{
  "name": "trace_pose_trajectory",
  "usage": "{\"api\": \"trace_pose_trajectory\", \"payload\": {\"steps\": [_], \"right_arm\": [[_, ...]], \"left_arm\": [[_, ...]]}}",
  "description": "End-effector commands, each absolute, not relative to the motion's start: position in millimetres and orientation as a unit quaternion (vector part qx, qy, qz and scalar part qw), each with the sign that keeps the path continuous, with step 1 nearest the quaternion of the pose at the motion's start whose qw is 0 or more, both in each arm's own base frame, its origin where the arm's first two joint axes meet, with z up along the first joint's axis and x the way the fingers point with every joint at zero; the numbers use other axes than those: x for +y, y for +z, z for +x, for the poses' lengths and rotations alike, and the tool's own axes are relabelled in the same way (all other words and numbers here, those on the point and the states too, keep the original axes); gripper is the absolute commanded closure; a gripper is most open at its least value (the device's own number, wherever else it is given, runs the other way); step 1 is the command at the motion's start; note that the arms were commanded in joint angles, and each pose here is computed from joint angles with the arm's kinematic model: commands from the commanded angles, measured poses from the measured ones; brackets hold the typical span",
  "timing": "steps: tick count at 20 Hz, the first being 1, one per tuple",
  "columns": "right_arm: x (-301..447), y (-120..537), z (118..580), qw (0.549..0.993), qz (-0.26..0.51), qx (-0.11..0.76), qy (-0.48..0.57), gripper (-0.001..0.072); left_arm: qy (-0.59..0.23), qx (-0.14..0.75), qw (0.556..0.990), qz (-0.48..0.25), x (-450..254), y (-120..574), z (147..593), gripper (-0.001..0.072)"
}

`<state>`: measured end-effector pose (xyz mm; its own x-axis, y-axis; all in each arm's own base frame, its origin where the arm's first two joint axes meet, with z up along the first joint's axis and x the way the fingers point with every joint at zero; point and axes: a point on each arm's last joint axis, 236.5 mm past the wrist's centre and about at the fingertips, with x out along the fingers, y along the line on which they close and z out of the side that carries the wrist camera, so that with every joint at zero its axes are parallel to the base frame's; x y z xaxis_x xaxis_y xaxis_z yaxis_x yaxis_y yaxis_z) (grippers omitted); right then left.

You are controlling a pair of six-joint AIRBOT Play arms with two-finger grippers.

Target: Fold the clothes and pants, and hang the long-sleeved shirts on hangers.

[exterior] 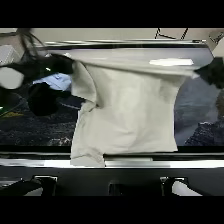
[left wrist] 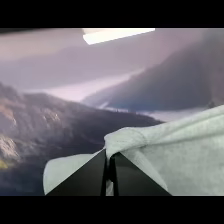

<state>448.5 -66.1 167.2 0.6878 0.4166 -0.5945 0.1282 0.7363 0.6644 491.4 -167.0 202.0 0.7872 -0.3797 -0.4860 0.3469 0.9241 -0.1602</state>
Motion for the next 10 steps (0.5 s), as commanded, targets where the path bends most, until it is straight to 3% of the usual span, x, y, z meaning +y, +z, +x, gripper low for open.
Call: {"api": "trace_pose_trajectory", "payload": {"steps": [1, 5, 8, 9, 10], "right_arm": [[-72.9, 48.6, 459.8, 0.765, 0.441, 0.469, 0.038, 0.0670], [-40.8, 0.2, 478.5, 0.761, 0.405, 0.505, 0.039, 0.0669], [-27.6, -12.0, 485.6, 0.769, 0.378, 0.514, 0.034, 0.0663], [-31.2, -5.1, 486.1, 0.767, 0.385, 0.513, 0.032, 0.0534], [-40.6, 5.6, 483.2, 0.765, 0.383, 0.516, 0.035, 0.0338]], "left_arm": [[-0.188, 0.373, 0.900, -0.121, -193.4, 67.1, 519.2, 0.0679], [-0.198, 0.449, 0.836, -0.245, -235.0, 2.1, 513.6, 0.0679], [-0.213, 0.485, 0.807, -0.260, -248.4, -9.7, 496.8, 0.0664], [-0.218, 0.495, 0.800, -0.260, -241.7, -4.7, 493.1, 0.0529], [-0.223, 0.509, 0.790, -0.260, -228.0, 3.7, 489.2, 0.0284]]}}
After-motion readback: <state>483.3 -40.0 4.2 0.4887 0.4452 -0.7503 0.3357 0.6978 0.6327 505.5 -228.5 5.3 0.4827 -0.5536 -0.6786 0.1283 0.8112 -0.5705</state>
